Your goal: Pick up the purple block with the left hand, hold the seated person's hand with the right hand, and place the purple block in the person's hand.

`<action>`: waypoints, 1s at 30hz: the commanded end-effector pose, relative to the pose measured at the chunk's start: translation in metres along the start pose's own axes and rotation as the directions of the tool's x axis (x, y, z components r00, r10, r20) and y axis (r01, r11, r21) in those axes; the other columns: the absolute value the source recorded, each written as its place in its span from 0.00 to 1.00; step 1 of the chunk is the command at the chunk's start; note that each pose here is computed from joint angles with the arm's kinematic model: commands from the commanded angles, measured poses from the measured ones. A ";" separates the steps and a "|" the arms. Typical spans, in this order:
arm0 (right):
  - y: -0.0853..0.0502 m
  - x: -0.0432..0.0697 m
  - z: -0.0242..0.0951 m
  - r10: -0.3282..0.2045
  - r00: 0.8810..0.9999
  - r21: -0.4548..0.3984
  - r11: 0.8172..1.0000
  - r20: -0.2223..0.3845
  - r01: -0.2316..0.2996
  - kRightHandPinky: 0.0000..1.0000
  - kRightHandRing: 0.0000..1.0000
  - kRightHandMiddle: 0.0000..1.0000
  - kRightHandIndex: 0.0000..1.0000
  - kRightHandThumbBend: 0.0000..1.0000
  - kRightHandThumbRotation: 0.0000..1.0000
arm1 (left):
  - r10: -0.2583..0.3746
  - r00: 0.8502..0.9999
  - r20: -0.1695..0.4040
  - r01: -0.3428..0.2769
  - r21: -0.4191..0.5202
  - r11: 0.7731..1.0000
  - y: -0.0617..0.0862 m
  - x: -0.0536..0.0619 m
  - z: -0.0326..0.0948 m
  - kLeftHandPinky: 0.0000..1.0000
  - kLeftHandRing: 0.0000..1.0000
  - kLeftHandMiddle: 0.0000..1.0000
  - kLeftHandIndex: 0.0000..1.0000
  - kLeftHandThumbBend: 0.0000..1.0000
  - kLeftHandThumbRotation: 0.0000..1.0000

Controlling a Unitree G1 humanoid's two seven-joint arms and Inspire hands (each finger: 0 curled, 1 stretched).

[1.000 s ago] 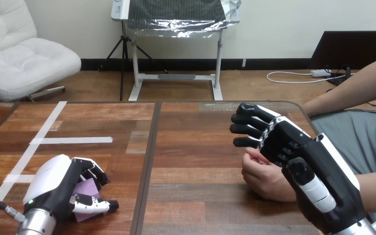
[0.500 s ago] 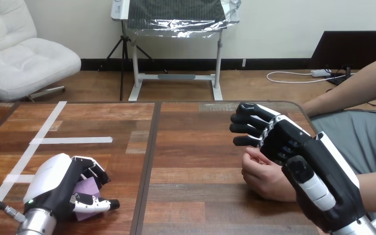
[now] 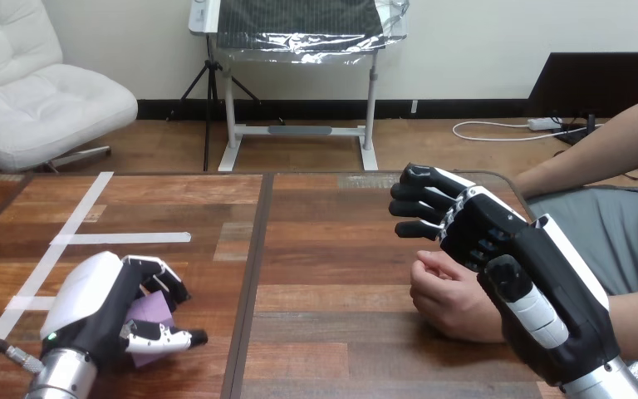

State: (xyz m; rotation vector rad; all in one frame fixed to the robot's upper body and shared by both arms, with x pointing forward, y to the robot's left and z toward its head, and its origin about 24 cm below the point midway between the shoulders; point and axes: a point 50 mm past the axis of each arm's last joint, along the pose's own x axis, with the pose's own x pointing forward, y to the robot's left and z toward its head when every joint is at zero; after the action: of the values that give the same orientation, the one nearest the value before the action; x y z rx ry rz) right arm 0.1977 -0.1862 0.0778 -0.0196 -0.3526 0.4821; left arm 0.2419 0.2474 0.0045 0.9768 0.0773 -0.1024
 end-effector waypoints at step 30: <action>-0.008 0.015 0.009 0.021 0.999 -0.065 0.998 0.043 -0.019 0.78 0.83 0.84 0.84 0.91 0.80 | 0.188 0.968 0.167 -0.179 -0.069 0.981 0.041 0.006 0.038 0.33 0.36 0.43 0.45 0.73 0.00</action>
State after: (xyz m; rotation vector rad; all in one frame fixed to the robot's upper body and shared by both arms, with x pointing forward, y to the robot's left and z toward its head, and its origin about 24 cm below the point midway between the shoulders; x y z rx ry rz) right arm 0.1983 -0.1860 0.0768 -0.0322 -0.3460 0.4836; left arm 0.2452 0.2424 0.0350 0.9303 -0.0631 -0.0490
